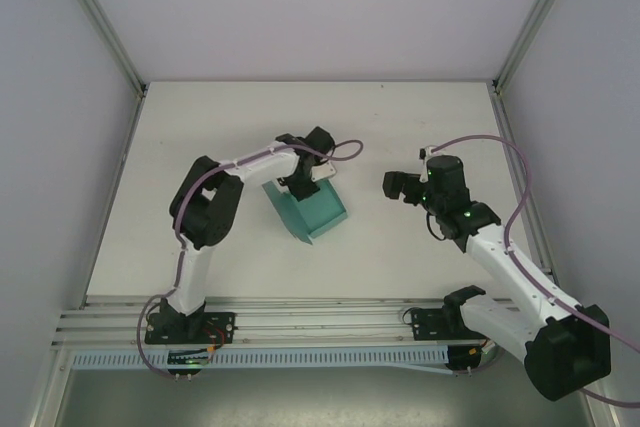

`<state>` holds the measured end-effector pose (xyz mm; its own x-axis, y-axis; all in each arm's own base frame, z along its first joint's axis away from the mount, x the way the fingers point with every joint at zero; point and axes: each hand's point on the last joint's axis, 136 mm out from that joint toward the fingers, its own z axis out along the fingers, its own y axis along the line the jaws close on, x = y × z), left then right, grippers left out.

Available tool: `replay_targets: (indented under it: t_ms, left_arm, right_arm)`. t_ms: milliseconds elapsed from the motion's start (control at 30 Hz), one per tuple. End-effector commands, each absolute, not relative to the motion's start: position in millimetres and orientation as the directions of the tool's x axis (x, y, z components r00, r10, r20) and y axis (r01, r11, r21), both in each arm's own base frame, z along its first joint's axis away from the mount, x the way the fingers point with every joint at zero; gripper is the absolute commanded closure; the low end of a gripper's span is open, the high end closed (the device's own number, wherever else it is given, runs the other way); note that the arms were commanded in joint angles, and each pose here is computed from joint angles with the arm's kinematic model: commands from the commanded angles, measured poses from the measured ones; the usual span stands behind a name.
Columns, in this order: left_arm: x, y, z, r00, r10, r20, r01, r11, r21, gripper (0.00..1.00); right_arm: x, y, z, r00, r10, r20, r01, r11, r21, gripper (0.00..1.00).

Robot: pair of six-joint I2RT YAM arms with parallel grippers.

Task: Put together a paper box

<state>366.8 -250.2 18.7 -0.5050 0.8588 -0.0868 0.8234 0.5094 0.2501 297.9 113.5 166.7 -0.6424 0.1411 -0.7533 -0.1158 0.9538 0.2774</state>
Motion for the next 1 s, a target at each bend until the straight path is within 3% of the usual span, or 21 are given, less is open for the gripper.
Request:
replay_targets:
  t_ms: [0,67,267,367,600,833,867,967]
  left_arm:
    - [380,-241,-7,-0.469,0.883,0.017,0.834,0.437,0.337,0.98]
    - [380,-248,-10,-0.466,0.885,0.002,0.841,0.442,0.311,0.95]
    - [384,-271,18,-0.439,0.892,-0.112,0.853,0.452,0.261,0.69]
    - [384,-281,39,-0.408,0.899,-0.157,0.867,0.436,0.242,0.6]
    - [375,-295,70,-0.343,0.907,-0.243,0.898,0.393,0.196,0.49]
    - [372,-305,78,-0.335,0.894,-0.299,0.906,0.393,0.158,0.45]
    - [370,-308,81,-0.33,0.889,-0.316,0.909,0.39,0.148,0.41]
    - [366,-314,94,-0.31,0.879,-0.364,0.916,0.378,0.133,0.13]
  right_arm:
    - [299,106,158,-0.653,0.139,-0.745,-0.084,0.964,0.254,0.01]
    - [299,107,155,-0.657,0.141,-0.741,-0.083,0.963,0.256,0.01]
    - [300,111,148,-0.676,0.126,-0.726,-0.099,0.961,0.258,0.01]
    - [301,114,149,-0.676,0.118,-0.727,-0.115,0.958,0.263,0.01]
    - [300,117,150,-0.673,0.098,-0.733,-0.146,0.954,0.262,0.01]
    - [300,123,147,-0.679,0.069,-0.731,-0.186,0.947,0.262,0.01]
    - [300,125,147,-0.679,0.064,-0.731,-0.194,0.945,0.263,0.01]
    - [302,128,148,-0.683,0.059,-0.728,-0.205,0.941,0.268,0.01]
